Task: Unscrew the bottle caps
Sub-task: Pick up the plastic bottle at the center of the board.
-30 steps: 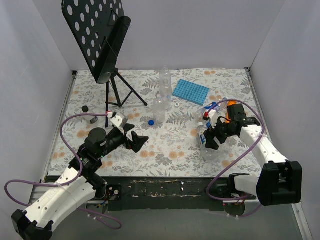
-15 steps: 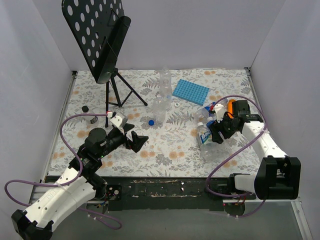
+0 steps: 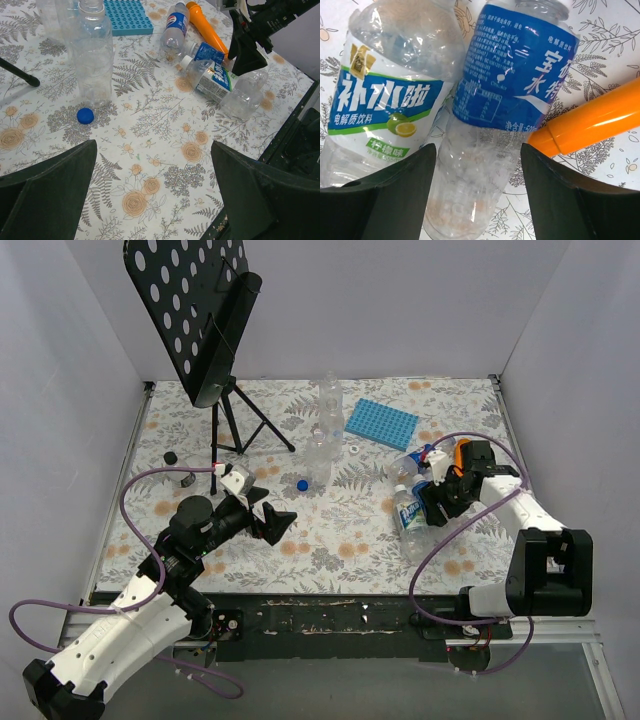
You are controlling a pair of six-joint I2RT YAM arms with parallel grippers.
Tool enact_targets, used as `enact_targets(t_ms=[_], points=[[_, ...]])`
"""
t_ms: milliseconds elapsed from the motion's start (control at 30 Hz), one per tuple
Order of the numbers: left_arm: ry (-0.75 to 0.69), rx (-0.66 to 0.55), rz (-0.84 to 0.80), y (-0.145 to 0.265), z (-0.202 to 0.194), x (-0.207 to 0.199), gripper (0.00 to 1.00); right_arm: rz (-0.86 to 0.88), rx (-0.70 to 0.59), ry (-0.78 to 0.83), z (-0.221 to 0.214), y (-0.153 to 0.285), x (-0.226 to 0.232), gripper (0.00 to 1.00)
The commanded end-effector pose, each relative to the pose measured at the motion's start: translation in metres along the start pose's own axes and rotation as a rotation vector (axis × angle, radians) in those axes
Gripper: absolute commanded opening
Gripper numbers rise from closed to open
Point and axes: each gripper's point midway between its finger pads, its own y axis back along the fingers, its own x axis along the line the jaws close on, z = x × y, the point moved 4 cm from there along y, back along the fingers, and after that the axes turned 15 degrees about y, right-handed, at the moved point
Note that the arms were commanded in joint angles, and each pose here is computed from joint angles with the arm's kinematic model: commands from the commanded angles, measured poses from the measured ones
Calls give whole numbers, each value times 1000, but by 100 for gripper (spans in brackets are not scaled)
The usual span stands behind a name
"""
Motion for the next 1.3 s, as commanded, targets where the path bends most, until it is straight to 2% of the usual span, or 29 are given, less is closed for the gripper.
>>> enact_targets(t_ms=[0, 367, 867, 1100, 1267], points=[[-17, -16, -8, 2, 3, 0, 98, -16, 10, -33, -2, -8, -6, 75], [-19, -17, -10, 2, 2, -1, 98, -28, 67, -72, -13, -23, -15, 74], [-6, -43, -4, 5, 7, -2, 98, -45, 4, -112, -9, -8, -20, 32], [25, -57, 36, 5, 12, 1, 98, -45, -37, -96, -5, 2, -17, 22], [83, -41, 33, 2, 14, -3, 98, -56, -60, -68, -2, 11, -15, 19]])
